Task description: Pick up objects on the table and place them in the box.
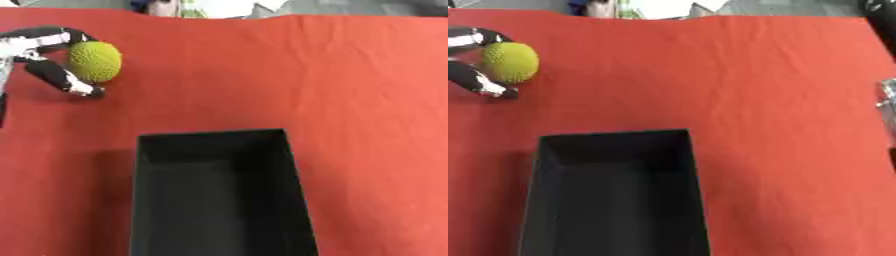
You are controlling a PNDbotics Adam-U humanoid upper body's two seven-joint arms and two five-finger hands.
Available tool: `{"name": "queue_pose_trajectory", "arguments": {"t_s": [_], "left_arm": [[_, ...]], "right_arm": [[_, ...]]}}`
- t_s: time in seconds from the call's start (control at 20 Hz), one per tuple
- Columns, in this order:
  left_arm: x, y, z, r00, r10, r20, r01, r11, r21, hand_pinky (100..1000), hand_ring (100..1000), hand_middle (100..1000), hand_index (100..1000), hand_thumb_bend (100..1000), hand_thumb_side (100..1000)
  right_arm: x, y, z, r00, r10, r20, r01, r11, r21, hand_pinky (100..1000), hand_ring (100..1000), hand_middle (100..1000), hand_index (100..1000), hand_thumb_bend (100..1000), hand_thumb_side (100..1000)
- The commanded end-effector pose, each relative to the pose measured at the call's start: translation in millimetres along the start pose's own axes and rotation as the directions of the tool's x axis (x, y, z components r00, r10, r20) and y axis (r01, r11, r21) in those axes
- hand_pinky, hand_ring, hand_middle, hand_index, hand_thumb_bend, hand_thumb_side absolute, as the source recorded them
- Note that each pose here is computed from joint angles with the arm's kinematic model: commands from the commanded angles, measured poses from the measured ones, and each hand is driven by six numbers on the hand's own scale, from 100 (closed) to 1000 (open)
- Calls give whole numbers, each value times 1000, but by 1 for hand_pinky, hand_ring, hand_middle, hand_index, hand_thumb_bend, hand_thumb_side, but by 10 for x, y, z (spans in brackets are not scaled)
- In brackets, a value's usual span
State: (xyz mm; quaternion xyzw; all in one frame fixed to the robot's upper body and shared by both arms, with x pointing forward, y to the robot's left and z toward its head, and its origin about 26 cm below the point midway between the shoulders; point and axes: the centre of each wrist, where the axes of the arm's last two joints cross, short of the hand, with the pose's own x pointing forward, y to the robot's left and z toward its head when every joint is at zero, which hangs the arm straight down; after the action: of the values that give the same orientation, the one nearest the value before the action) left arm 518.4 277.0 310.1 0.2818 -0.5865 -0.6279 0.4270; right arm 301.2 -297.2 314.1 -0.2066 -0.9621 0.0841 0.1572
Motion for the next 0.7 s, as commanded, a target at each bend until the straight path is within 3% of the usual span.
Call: {"name": "queue_pose_trajectory", "arguments": {"t_s": [0.05,0.15,0.2,0.3,0.6,0.7], "left_arm": [[-41,158,113,982,-154,113,170,975,-143,891,805,747,864,565,100],[-26,169,113,984,-147,96,157,983,-97,852,773,724,843,518,100],[-20,166,108,986,-141,90,148,986,-73,810,736,695,813,393,110],[-13,165,103,989,-123,81,125,992,-19,756,680,643,758,251,124],[14,152,70,992,-92,82,87,994,64,722,627,597,688,132,168],[19,142,58,993,-89,79,84,995,62,710,611,582,668,144,169]], "right_arm": [[60,-22,-52,1000,0,24,0,1000,0,726,823,607,761,100,483],[57,-22,-47,1000,0,21,0,1000,0,726,823,606,761,100,485],[55,-22,-42,1000,0,19,0,1000,0,726,823,605,762,100,488],[50,-23,-32,1000,0,13,0,1000,1,726,823,604,762,100,492],[39,-23,-8,1000,2,1,-2,1000,2,727,824,603,761,100,490],[34,-23,3,1000,4,-6,-4,1000,5,727,824,602,761,100,492]]}}
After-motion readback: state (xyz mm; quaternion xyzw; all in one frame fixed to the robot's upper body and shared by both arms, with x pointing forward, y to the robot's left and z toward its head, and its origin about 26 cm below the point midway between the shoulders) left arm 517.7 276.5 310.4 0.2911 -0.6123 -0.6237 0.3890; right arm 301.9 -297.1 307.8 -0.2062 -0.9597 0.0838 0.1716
